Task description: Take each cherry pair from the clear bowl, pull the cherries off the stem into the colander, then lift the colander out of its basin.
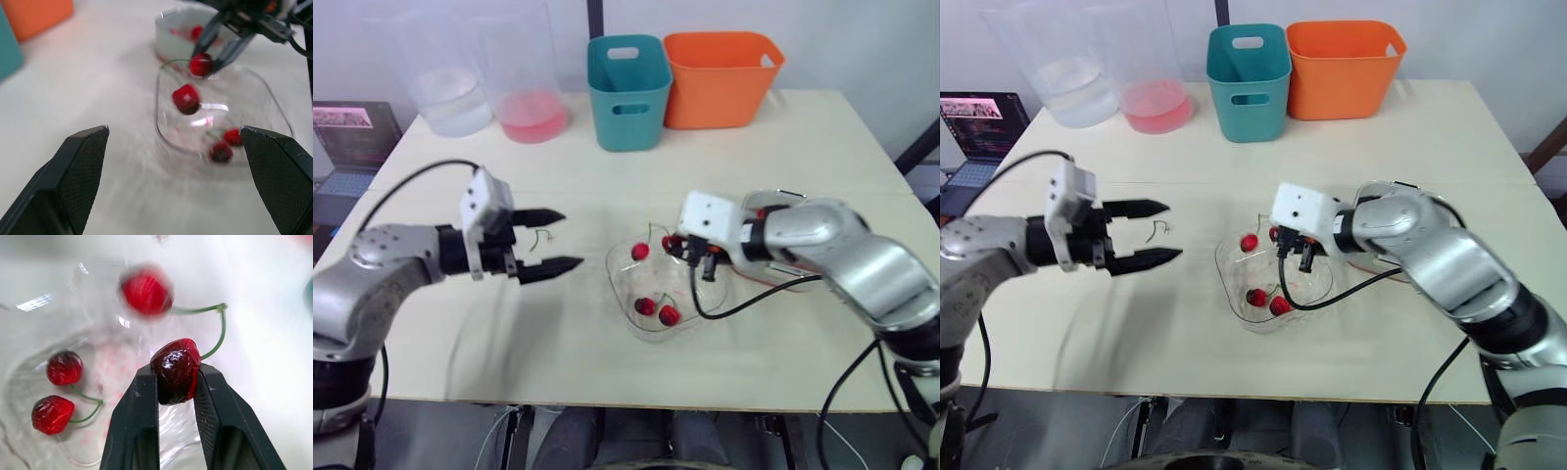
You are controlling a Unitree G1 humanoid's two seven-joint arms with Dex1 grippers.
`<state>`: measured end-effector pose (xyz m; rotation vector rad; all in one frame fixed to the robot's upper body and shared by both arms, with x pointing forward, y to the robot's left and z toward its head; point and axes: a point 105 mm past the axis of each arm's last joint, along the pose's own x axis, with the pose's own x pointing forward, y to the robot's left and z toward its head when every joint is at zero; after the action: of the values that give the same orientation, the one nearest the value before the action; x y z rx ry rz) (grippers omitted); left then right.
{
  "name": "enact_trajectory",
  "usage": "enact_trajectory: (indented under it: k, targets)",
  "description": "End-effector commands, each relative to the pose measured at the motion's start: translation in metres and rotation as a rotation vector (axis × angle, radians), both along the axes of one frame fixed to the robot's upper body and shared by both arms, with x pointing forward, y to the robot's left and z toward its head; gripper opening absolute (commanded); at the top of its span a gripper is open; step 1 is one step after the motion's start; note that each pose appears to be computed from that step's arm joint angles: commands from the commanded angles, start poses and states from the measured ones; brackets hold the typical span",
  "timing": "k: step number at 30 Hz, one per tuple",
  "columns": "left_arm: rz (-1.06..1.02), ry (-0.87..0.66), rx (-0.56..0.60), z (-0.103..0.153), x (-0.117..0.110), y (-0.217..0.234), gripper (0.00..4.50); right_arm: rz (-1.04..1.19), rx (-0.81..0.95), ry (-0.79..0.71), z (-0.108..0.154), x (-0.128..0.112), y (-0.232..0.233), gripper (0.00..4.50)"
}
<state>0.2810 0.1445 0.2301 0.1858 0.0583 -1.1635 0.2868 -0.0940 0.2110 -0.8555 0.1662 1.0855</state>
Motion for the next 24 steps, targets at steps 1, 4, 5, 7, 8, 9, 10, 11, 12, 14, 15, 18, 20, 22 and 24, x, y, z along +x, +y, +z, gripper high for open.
enact_trajectory:
  k: [1, 4, 5, 7, 8, 9, 10, 11, 12, 14, 15, 18, 20, 22, 24]
  targets:
    - [-0.043, -0.043, -0.074, 0.029, 0.006, -0.003, 4.50, 0.078, 0.013, -0.186, 0.028, -0.002, 0.002, 0.58]
    - [-0.095, -0.061, -0.138, 0.051, 0.017, -0.015, 4.50, 0.091, 0.025, -0.336, 0.042, 0.006, 0.004, 0.58]
    - [-0.112, -0.058, -0.149, 0.056, 0.019, -0.018, 4.50, 0.093, 0.028, -0.373, 0.045, 0.009, 0.006, 0.58]
    - [-0.159, -0.043, -0.170, 0.063, 0.021, -0.028, 4.50, 0.093, 0.023, -0.467, 0.052, 0.015, 0.008, 0.58]
    - [-0.184, -0.030, -0.190, 0.067, 0.022, -0.033, 4.50, 0.090, 0.028, -0.518, 0.057, 0.018, 0.009, 0.58]
    - [-0.201, -0.021, -0.208, 0.071, 0.025, -0.038, 4.50, 0.084, 0.038, -0.560, 0.063, 0.020, 0.011, 0.58]
    - [-0.208, -0.011, -0.221, 0.073, 0.028, -0.042, 4.50, 0.078, 0.050, -0.601, 0.068, 0.022, 0.012, 0.58]
    - [-0.218, -0.005, -0.231, 0.075, 0.030, -0.046, 4.50, 0.072, 0.062, -0.628, 0.072, 0.024, 0.014, 0.58]
    - [-0.223, -0.003, -0.240, 0.077, 0.033, -0.051, 4.50, 0.064, 0.073, -0.648, 0.075, 0.025, 0.014, 0.58]
    - [-0.228, 0.000, -0.257, 0.079, 0.038, -0.056, 4.50, 0.055, 0.100, -0.676, 0.081, 0.025, 0.017, 0.58]
    - [-0.224, -0.002, -0.265, 0.080, 0.041, -0.059, 4.50, 0.052, 0.109, -0.683, 0.082, 0.025, 0.017, 0.58]
    - [-0.209, 0.002, -0.294, 0.081, 0.052, -0.065, 4.50, 0.044, 0.133, -0.694, 0.085, 0.024, 0.019, 0.58]
    - [-0.193, 0.007, -0.310, 0.081, 0.058, -0.069, 4.50, 0.039, 0.146, -0.698, 0.087, 0.023, 0.020, 0.58]
    - [-0.189, 0.027, -0.344, 0.082, 0.063, -0.070, 4.50, 0.035, 0.153, -0.702, 0.088, 0.023, 0.020, 0.58]
    - [-0.209, 0.041, -0.362, 0.083, 0.064, -0.072, 4.50, 0.031, 0.155, -0.704, 0.089, 0.023, 0.020, 0.58]
